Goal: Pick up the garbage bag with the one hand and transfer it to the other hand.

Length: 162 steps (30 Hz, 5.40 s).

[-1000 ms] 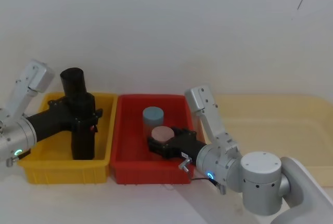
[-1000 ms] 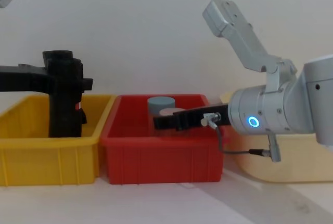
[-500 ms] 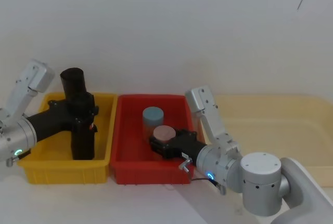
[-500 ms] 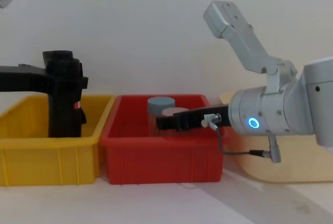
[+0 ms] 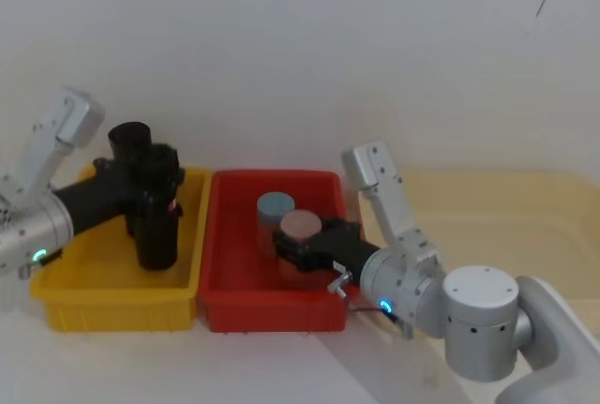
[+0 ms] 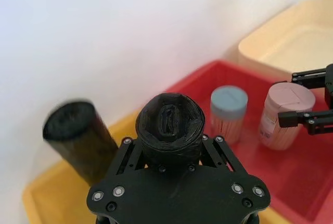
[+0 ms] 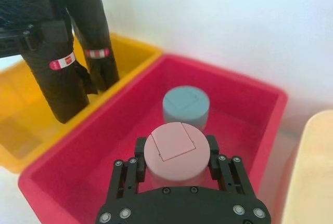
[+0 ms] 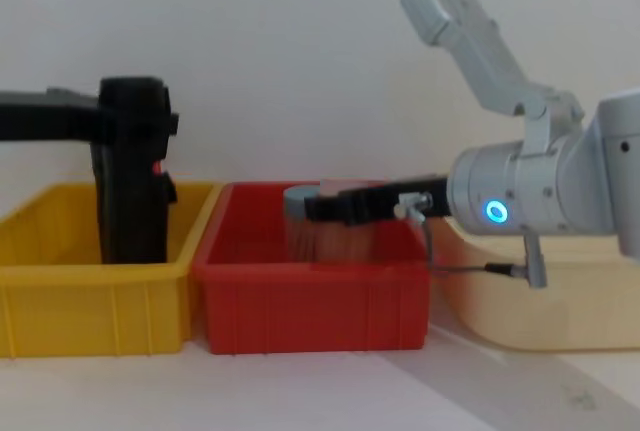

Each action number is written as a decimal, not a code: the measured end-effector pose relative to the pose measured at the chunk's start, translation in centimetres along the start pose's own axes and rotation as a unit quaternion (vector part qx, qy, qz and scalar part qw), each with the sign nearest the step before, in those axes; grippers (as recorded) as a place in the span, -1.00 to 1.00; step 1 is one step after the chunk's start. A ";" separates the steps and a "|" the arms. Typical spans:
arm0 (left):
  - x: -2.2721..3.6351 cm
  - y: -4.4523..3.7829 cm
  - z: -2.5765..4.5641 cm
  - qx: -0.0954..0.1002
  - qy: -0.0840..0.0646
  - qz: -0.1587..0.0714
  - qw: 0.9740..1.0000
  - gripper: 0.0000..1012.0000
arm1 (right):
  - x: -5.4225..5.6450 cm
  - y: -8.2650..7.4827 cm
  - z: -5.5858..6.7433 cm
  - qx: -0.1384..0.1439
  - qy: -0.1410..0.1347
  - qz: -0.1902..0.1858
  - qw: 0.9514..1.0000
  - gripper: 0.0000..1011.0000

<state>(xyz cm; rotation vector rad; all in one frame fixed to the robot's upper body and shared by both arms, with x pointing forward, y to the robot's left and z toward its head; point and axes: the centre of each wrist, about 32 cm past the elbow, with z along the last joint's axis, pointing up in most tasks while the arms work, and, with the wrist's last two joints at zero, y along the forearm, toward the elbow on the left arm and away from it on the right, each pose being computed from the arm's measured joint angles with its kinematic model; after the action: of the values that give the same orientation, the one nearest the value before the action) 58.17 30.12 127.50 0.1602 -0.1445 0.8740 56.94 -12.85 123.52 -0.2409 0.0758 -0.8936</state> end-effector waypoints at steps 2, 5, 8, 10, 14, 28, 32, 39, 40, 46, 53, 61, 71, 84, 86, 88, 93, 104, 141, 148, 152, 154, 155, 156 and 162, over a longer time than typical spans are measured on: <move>0.01 -0.21 0.78 -0.010 -0.007 -0.002 1.000 -0.30 | 0.1 -0.3 0.4 0.010 -0.004 -0.002 1.000 0.29; 0.06 -0.48 1.72 -0.023 -0.015 -0.004 1.000 -0.30 | 0.2 -0.7 0.9 0.022 -0.007 -0.006 1.000 0.29; 0.02 -1.07 3.36 -0.046 -0.027 -0.013 0.999 -0.30 | 0.5 -1.6 1.9 0.044 -0.016 -0.016 0.999 0.29; -0.02 -1.58 4.53 -0.062 -0.035 -0.019 0.997 -0.30 | 0.7 -2.0 2.3 0.052 -0.019 -0.022 0.998 0.29; -0.12 -2.33 6.01 -0.083 -0.045 -0.030 0.995 -0.30 | 1.1 -3.2 3.2 0.074 -0.028 -0.040 0.996 0.29; -1.34 -8.16 11.83 -0.178 -0.063 -0.103 0.977 -0.30 | 2.9 -8.4 4.8 0.118 -0.054 -0.137 0.982 0.29; -1.95 -10.22 12.79 -0.196 -0.061 -0.128 0.970 -0.30 | 3.4 -9.7 4.7 0.118 -0.056 -0.164 0.978 0.29; -3.10 -14.77 13.97 -0.223 -0.053 -0.174 0.958 -0.30 | 4.6 -11.7 4.0 0.106 -0.054 -0.215 0.969 0.29; -3.22 -15.35 14.04 -0.225 -0.051 -0.178 0.957 -0.30 | 4.8 -11.9 3.8 0.104 -0.052 -0.222 0.968 0.29; -4.63 -20.18 14.47 -0.240 -0.033 -0.224 0.944 -0.30 | 6.3 -12.6 2.7 0.083 -0.041 -0.258 0.962 0.29; -6.05 -22.77 15.13 -0.246 -0.032 -0.253 0.935 -0.30 | 8.0 -12.6 1.4 0.068 -0.024 -0.286 0.955 0.46; -6.78 -23.72 15.47 -0.246 -0.036 -0.264 0.932 -0.30 | 8.9 -12.7 0.8 0.063 -0.015 -0.301 0.951 0.87; -7.27 -24.19 15.82 -0.246 -0.042 -0.271 0.930 -0.30 | 8.9 -12.9 0.9 0.075 -0.021 -0.293 0.953 0.98; -7.50 -24.37 15.97 -0.245 -0.045 -0.274 0.929 -0.30 | 7.7 -12.6 2.8 0.128 -0.064 -0.241 0.960 0.98; -7.51 -24.38 15.97 -0.245 -0.045 -0.274 0.929 -0.30 | 7.6 -12.4 3.1 0.133 -0.069 -0.236 0.960 0.98; -7.53 -24.39 15.99 -0.245 -0.045 -0.274 0.929 -0.30 | 7.4 -12.0 3.6 0.142 -0.079 -0.225 0.961 0.98; -7.55 -24.41 16.00 -0.244 -0.046 -0.275 0.929 -0.30 | 7.3 -11.3 4.1 0.149 -0.088 -0.216 0.961 0.98; -7.59 -24.44 16.03 -0.244 -0.046 -0.275 0.929 -0.30 | 7.5 -9.8 5.3 0.160 -0.101 -0.209 0.960 0.98; -7.61 -24.45 16.06 -0.245 -0.047 -0.275 0.929 -0.30 | 8.1 -7.3 7.9 0.189 -0.117 -0.208 0.952 0.15; -7.61 -24.45 16.05 -0.244 -0.047 -0.275 0.929 -0.15 | 8.2 -7.3 8.0 0.190 -0.118 -0.209 0.952 0.15; -7.61 -24.45 16.04 -0.244 -0.047 -0.275 0.929 0.15 | 8.1 -7.2 8.0 0.191 -0.118 -0.209 0.952 0.15; -7.61 -24.45 16.04 -0.244 -0.047 -0.275 0.929 0.26 | 8.2 -7.2 8.0 0.190 -0.118 -0.209 0.952 0.15; -7.61 -24.45 16.04 -0.244 -0.047 -0.275 0.929 0.30 | 8.2 -7.3 8.0 0.190 -0.118 -0.210 0.952 0.15; -7.61 -24.45 16.04 -0.244 -0.047 -0.275 0.929 0.37 | 8.2 -7.3 8.0 0.190 -0.118 -0.210 0.952 0.15; -7.60 -24.45 16.04 -0.244 -0.047 -0.275 0.929 0.74 | 8.4 -7.5 7.7 0.181 -0.114 -0.225 0.951 0.15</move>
<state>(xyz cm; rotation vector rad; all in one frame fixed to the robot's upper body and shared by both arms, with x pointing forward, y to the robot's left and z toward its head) 71.25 5.80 139.77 -0.2207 -0.3814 0.2504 57.73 -22.57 133.04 -0.0137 -0.3704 -1.3069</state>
